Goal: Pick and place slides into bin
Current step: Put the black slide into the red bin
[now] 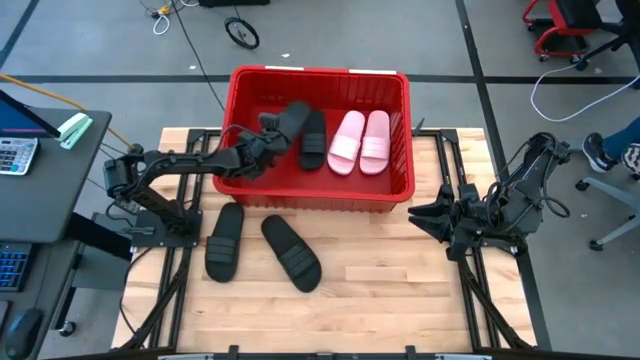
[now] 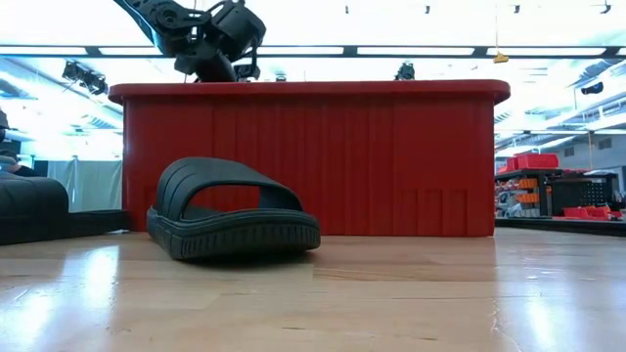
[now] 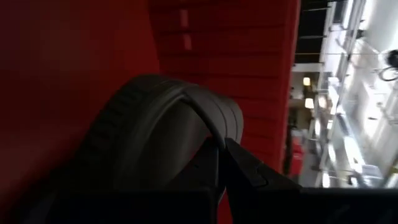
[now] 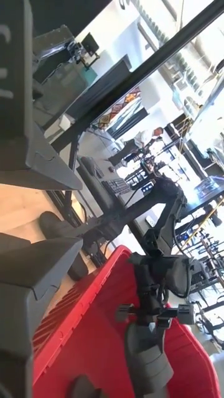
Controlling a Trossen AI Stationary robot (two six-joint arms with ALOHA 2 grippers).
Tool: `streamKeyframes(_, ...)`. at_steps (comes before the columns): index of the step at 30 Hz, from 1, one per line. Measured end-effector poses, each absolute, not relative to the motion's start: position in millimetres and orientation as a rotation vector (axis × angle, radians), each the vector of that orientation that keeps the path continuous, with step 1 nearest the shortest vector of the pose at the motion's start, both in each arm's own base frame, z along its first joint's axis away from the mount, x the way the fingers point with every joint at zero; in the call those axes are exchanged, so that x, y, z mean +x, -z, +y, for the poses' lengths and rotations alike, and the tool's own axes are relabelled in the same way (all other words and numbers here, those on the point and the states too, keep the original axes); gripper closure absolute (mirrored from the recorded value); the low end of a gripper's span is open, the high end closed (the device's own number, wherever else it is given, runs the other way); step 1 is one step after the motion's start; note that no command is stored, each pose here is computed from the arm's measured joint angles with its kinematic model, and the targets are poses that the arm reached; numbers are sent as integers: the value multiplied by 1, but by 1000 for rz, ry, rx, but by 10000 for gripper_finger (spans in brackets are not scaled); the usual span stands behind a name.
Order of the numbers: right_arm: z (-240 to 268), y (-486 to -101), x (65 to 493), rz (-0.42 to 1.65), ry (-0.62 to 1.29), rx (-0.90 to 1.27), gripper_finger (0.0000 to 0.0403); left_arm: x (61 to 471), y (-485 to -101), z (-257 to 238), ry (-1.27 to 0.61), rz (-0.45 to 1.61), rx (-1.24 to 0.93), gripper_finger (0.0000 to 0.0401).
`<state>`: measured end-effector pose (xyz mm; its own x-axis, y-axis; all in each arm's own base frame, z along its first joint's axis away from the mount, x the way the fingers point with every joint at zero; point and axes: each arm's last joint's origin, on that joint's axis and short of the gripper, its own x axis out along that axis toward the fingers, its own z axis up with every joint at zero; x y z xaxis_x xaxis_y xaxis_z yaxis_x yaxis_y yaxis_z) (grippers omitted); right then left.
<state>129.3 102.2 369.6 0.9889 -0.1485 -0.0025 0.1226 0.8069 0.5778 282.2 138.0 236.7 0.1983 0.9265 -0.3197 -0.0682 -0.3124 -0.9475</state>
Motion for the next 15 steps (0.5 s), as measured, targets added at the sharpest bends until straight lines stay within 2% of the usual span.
streamKeyframes(7,102,-370,129,-43,143,622,264,267,-227,153,-1442,-829,-1478,386)
streamKeyframes(15,102,-369,129,-37,144,614,264,251,-222,176,-1515,-629,-1437,355)
